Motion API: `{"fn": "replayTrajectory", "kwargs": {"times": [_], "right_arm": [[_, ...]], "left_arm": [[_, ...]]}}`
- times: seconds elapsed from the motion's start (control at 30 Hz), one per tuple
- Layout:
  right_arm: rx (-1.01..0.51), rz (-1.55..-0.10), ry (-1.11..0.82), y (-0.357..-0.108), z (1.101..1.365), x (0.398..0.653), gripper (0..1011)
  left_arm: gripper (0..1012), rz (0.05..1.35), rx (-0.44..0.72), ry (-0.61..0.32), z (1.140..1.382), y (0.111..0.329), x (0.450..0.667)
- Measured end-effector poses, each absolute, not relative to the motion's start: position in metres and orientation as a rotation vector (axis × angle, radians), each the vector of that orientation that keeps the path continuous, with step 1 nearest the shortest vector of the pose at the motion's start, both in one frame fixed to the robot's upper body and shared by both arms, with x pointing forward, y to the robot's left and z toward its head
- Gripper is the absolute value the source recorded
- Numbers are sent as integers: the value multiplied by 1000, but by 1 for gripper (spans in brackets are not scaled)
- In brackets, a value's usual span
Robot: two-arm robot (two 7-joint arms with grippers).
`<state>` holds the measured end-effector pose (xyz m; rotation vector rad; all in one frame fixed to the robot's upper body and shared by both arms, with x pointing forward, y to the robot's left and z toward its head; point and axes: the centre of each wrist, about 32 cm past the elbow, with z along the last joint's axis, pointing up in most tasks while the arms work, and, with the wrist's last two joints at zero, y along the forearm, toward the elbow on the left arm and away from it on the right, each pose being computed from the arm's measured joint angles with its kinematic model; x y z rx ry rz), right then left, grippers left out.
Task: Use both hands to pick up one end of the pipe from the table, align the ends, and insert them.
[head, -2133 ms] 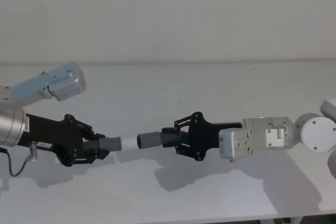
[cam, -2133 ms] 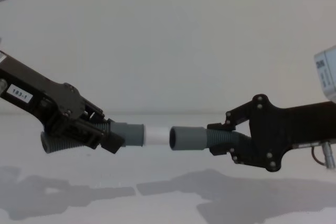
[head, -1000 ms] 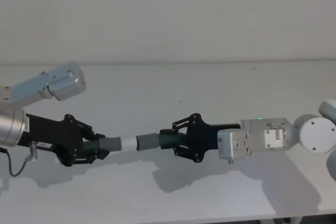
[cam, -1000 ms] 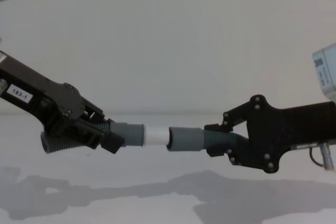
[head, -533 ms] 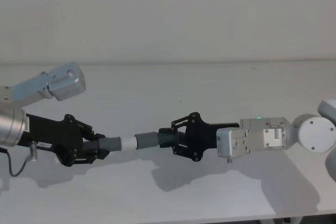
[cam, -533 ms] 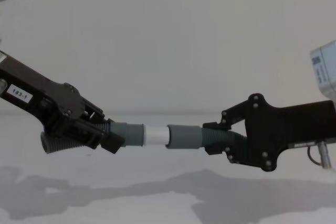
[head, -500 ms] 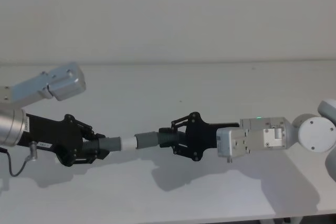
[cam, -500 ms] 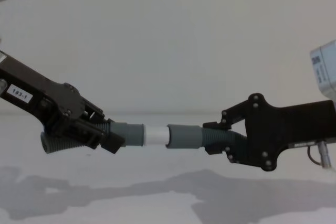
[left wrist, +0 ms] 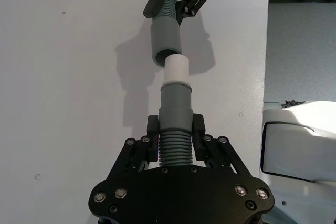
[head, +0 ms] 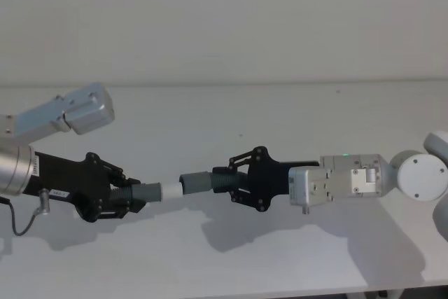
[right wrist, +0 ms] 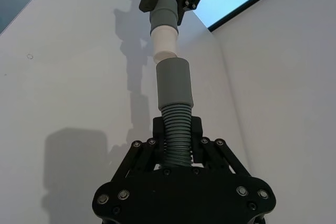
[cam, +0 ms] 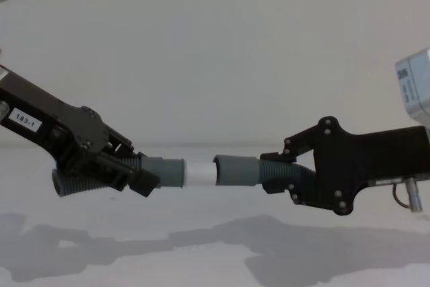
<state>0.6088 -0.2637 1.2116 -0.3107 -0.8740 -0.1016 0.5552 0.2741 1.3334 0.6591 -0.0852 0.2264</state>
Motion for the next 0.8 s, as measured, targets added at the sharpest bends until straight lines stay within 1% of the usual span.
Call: {"fn": "replayTrajectory", "kwargs": {"times": [0.8], "right_arm": [[-314,-91,-863,-266,1211,607,253]], "left_arm": [[335,226,659,-85,1333,274,555]]}}
